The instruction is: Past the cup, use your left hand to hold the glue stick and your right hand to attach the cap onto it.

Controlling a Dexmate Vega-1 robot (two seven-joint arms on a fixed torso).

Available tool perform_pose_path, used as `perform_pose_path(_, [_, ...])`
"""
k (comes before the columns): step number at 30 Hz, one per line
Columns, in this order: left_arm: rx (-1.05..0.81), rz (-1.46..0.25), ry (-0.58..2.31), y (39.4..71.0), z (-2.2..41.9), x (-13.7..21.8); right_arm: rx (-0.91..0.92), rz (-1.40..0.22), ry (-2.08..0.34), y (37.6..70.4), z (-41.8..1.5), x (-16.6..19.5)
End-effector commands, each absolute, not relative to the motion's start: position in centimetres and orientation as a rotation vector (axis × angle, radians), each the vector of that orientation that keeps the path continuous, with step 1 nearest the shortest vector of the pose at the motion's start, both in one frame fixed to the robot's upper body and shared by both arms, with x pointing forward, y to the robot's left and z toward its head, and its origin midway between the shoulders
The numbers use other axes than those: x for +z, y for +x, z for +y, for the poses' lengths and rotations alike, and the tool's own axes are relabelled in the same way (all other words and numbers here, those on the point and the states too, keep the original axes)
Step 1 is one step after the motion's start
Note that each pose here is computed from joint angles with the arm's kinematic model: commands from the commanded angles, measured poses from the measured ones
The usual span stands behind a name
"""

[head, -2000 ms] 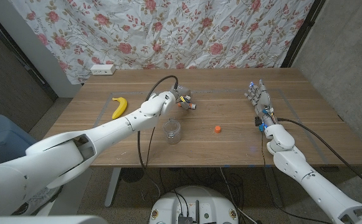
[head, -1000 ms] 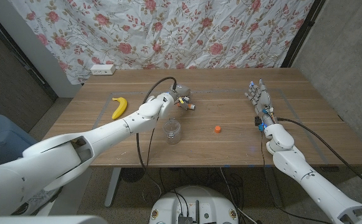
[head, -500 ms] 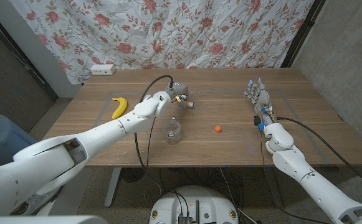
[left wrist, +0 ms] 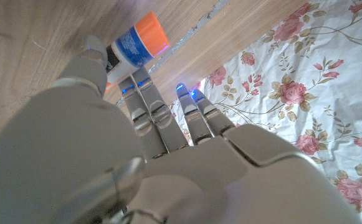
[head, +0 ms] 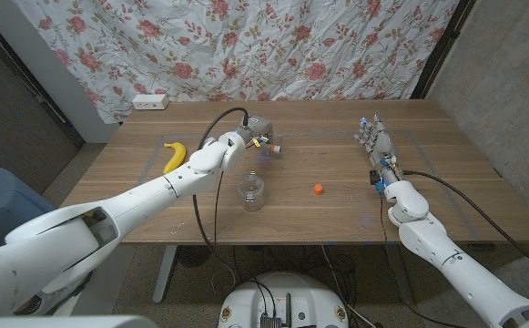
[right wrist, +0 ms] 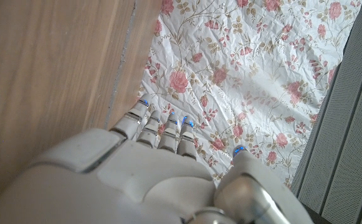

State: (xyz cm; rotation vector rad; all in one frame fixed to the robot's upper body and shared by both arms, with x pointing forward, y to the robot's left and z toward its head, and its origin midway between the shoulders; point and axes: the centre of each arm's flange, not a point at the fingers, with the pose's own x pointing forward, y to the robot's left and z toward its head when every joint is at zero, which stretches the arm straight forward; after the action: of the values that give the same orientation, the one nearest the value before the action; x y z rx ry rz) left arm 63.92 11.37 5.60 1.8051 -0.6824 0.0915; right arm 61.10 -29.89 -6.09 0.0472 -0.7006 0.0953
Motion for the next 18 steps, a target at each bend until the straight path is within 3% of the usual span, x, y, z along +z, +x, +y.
perform_pose_path(1, [0.123,-0.702,1.775,62.7,12.5,6.1,0.113,-0.713,-0.004,60.2,-29.3,-5.7])
perform_pose_path(18, [0.115,-0.728,1.689,61.8,14.4,6.5,0.108,-0.736,-0.174,58.2,-28.6,-4.8])
